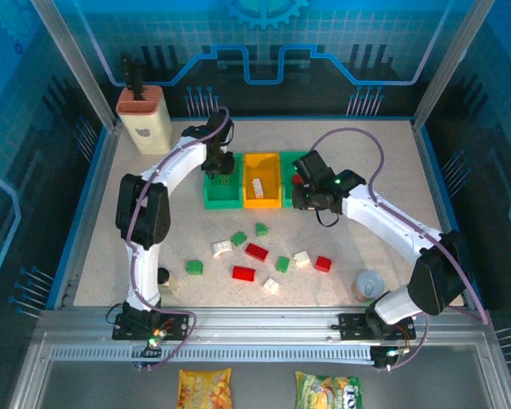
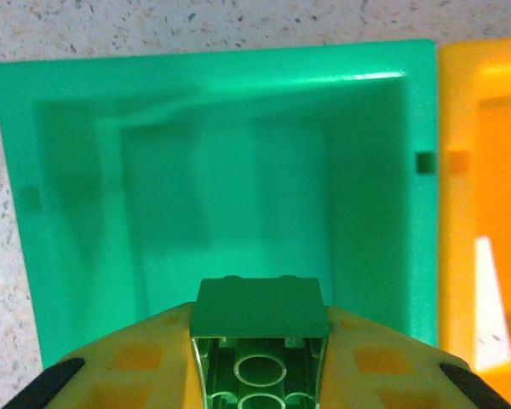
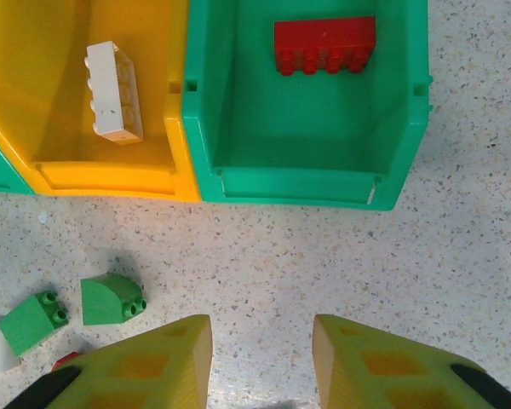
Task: Sort the legos into containers by color
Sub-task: Place the lego in the container, then pick up the lego from the bottom-center of the table, then place the lego in the container, then pick up the lego from the bottom-left of the table.
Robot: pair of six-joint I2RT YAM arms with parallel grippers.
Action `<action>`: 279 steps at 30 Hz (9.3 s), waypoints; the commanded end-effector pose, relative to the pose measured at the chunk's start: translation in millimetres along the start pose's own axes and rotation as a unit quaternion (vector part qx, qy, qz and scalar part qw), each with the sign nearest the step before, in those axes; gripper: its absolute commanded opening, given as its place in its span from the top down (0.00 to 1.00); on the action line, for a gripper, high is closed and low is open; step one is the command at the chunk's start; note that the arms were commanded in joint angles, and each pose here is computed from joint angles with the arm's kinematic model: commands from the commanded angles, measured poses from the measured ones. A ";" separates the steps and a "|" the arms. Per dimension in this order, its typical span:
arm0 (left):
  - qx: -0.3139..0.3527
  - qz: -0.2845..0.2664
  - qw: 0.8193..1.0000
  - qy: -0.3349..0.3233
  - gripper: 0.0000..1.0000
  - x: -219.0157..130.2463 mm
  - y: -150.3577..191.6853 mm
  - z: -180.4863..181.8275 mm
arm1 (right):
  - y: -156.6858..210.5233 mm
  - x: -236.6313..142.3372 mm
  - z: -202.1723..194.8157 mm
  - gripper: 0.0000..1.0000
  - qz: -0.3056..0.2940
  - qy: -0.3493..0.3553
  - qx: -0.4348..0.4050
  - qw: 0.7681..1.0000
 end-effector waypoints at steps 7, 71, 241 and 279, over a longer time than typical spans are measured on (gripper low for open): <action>0.025 0.008 0.998 -0.060 0.78 35.7 0.3 2.1 | -8.7 7.1 -4.0 0.63 -0.010 0.011 0.008 1.000; 0.036 -0.020 0.997 0.064 0.51 -128.1 77.6 47.6 | 84.7 18.0 -10.6 0.50 0.111 0.030 0.042 0.992; 0.054 -0.072 0.992 0.089 0.50 -118.4 91.2 75.4 | -83.2 68.7 -35.8 0.46 0.088 -0.018 0.051 0.995; -0.116 0.082 0.983 -0.118 0.42 -69.8 224.7 110.8 | -29.7 70.6 -37.5 0.47 0.096 -0.044 0.041 0.994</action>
Point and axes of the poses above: each hand's point on the last joint's axis, 136 mm out from that joint toward the fingers, its own x axis out along the fingers, its own z axis along the line the jaws close on, y = z × x, the point moved 10 cm from there along -x, back along the fingers, and after that the axes turned 15 degrees about -x, right-handed, at the moved point
